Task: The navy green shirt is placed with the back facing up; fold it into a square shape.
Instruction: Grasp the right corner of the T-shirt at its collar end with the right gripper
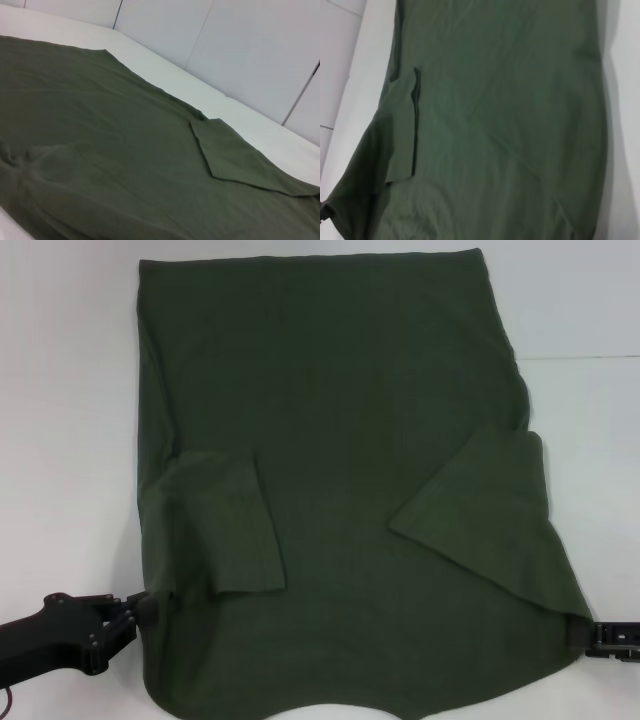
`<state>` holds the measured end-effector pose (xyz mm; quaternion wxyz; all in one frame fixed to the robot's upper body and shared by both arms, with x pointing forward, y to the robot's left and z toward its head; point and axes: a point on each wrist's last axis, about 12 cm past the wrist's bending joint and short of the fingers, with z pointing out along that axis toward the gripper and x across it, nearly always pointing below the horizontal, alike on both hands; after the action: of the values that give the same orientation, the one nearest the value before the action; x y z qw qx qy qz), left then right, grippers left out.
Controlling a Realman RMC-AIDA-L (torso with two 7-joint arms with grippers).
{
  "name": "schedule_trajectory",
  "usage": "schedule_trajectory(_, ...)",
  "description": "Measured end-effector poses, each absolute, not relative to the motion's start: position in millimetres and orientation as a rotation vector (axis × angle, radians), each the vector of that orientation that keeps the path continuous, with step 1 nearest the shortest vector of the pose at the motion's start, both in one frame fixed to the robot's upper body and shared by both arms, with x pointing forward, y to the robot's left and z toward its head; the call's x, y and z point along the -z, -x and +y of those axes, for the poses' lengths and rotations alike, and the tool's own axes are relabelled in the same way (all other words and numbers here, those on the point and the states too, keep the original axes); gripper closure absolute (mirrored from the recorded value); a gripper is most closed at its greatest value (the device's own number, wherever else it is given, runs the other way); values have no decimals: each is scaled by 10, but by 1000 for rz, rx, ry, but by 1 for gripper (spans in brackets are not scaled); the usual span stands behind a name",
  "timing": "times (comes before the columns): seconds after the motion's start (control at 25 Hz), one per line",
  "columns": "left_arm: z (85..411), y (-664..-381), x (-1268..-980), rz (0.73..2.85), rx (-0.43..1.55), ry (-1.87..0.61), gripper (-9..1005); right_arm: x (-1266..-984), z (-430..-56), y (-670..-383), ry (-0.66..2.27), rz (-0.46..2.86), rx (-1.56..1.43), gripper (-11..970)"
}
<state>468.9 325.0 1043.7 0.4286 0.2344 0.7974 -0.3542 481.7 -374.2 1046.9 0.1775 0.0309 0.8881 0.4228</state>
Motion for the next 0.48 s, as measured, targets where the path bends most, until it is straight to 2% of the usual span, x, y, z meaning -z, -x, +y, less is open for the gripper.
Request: schedule_trajectory(0.48, 3249, -4690, -10437, 1991, 885, -585, 927, -10471, -3768, -4866, -110, 2515, -1159, 415)
